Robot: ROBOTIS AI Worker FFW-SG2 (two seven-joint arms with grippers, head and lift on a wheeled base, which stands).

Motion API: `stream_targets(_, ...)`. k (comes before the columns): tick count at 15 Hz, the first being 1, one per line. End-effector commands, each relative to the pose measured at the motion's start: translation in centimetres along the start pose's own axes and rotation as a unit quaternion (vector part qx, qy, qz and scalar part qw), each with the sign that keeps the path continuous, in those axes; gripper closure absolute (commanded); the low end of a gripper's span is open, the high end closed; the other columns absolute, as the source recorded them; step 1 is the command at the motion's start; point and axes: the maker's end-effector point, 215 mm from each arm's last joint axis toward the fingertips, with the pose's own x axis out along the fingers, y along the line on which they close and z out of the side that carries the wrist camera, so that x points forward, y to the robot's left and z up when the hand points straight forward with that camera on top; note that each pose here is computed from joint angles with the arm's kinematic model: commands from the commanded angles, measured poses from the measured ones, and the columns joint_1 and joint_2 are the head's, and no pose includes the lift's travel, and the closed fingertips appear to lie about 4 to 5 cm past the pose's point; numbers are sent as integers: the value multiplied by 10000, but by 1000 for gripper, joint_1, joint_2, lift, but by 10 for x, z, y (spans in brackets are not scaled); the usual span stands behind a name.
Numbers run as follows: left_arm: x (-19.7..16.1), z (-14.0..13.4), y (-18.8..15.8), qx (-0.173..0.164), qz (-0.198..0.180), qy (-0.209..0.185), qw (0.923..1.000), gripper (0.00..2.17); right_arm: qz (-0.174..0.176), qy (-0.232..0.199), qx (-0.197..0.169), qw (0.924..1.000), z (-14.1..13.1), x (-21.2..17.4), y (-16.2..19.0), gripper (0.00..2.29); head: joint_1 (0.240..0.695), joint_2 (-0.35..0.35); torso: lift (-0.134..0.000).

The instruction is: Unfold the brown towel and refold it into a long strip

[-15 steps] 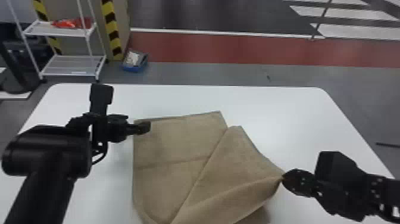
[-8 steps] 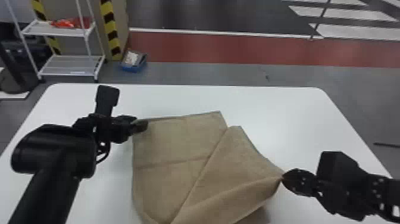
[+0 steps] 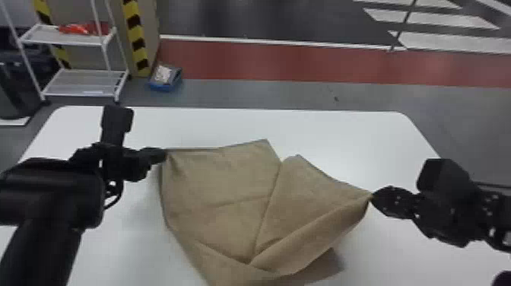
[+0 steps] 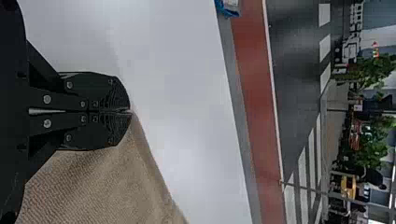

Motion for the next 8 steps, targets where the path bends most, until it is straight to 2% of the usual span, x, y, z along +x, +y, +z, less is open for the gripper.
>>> stream_targets(1,-22,5,36,-379,310,-58,9988,2145,-302,5,242,9992,-6,2,-41,1396,695,-117,-123)
stream_targets(3,-41,-12,57,-658,638,188,9956,2142,-512,62,397,9979,-14,-1,-68,1396,695,-106,-123)
stream_targets(5,-68,-33,82,-781,983,148,9920,2145,-644,110,559,9963,-27,-9,-79,1396,695,-93,-123)
stream_targets(8,-118,-76,116,-1075,1492,179,9828,2145,-698,344,748,9942,-65,-18,-84,1396,695,-75,-123)
